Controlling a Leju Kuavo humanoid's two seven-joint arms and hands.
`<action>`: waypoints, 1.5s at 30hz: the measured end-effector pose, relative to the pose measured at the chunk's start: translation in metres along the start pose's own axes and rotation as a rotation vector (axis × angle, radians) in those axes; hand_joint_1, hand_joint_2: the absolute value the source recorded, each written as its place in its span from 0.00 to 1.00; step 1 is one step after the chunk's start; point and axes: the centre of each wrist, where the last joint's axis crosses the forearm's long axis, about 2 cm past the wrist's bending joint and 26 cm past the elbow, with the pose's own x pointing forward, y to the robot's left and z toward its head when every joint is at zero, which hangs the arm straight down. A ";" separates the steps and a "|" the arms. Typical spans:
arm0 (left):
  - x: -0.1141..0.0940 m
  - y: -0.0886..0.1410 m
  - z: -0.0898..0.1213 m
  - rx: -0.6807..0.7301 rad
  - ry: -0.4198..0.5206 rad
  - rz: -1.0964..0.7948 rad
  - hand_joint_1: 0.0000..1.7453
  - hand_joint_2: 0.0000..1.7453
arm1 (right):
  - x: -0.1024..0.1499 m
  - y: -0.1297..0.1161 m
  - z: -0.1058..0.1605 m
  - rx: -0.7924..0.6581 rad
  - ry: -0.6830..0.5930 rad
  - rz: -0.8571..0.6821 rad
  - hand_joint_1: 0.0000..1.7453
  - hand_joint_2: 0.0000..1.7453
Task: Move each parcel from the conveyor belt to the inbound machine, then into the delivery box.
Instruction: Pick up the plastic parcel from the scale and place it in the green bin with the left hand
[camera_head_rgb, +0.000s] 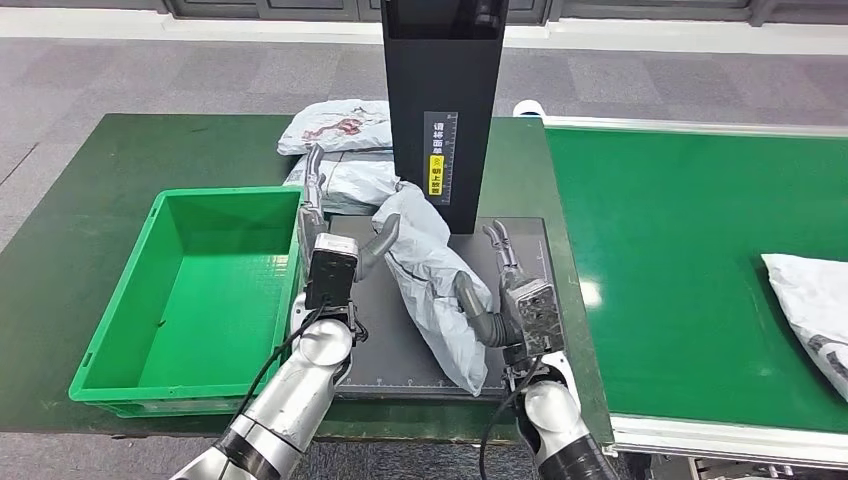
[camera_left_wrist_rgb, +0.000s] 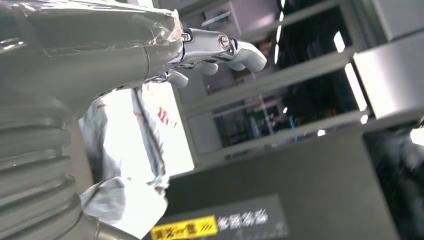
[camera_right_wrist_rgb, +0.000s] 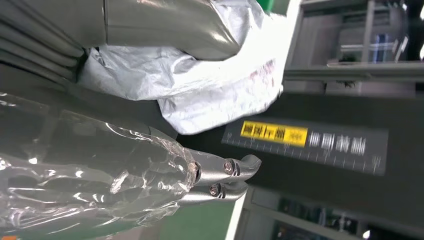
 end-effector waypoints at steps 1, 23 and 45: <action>-0.001 -0.001 0.001 -0.023 0.008 0.001 0.00 1.00 | -0.001 -0.002 -0.001 -0.003 0.004 -0.024 0.00 0.00; -0.038 -0.030 0.065 -0.936 0.204 -0.376 1.00 1.00 | -0.027 -0.048 -0.006 0.093 0.014 -0.355 0.00 0.00; -0.048 -0.017 0.088 -0.670 0.133 -0.359 1.00 1.00 | -0.027 -0.066 0.022 0.016 0.019 -0.361 0.00 0.00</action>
